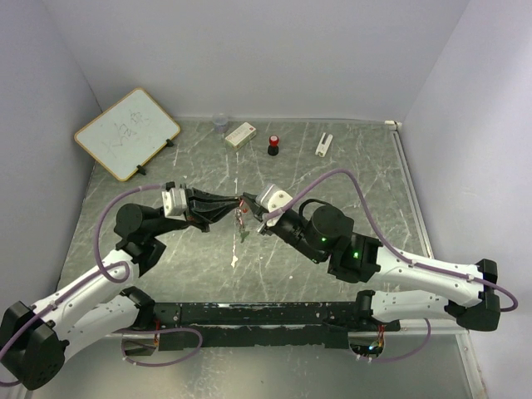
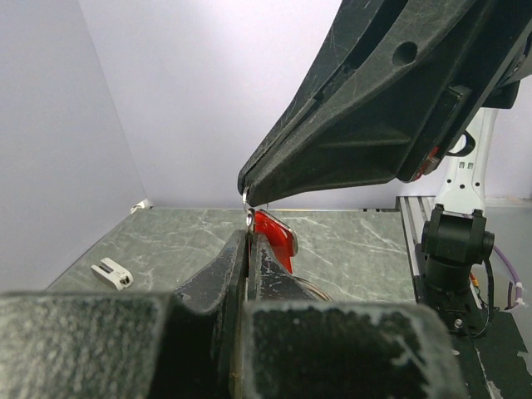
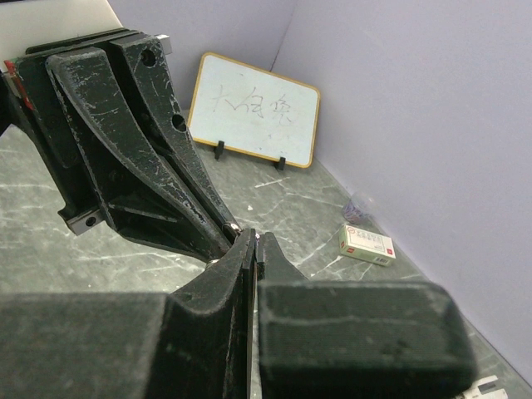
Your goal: Remove the keys from the keyring
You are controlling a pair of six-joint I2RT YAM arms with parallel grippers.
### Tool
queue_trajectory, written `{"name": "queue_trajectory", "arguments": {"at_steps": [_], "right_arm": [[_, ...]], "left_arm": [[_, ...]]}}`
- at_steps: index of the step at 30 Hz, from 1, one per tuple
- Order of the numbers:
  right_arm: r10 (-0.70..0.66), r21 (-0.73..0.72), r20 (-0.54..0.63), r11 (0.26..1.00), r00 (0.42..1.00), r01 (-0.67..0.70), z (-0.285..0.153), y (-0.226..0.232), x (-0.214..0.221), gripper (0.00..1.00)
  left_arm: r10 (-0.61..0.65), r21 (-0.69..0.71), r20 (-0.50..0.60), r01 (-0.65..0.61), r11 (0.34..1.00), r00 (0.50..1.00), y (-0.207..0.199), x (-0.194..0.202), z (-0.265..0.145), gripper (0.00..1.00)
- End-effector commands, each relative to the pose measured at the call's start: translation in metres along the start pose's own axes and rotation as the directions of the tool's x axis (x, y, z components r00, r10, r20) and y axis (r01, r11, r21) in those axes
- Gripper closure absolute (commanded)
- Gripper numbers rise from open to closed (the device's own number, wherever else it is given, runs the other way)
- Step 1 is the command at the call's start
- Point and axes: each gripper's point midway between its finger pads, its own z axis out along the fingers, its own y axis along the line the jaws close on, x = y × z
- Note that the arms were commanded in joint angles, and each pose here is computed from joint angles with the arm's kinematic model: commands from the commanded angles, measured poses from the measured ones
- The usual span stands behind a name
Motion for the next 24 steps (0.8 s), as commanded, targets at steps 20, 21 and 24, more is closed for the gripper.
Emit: {"name": "queue_trajectory", "arguments": {"at_steps": [20, 21, 24], "right_arm": [[-0.03, 0.06, -0.094, 0.998, 0.995, 0.036, -0.003, -0.006, 0.03, 1.0], [-0.032, 0.061, -0.104, 0.997, 0.994, 0.039, -0.003, -0.005, 0.033, 1.0], [-0.037, 0.059, -0.123, 0.997, 0.992, 0.045, -0.002, -0.003, 0.038, 1.0]], "left_arm": [[0.133, -0.017, 0.156, -0.132, 0.991, 0.979, -0.013, -0.061, -0.009, 0.93], [0.136, -0.019, 0.156, -0.135, 0.991, 0.978, -0.013, -0.062, -0.01, 0.93], [0.146, -0.016, 0.162, -0.146, 0.989, 0.976, -0.014, -0.067, -0.01, 0.93]]}}
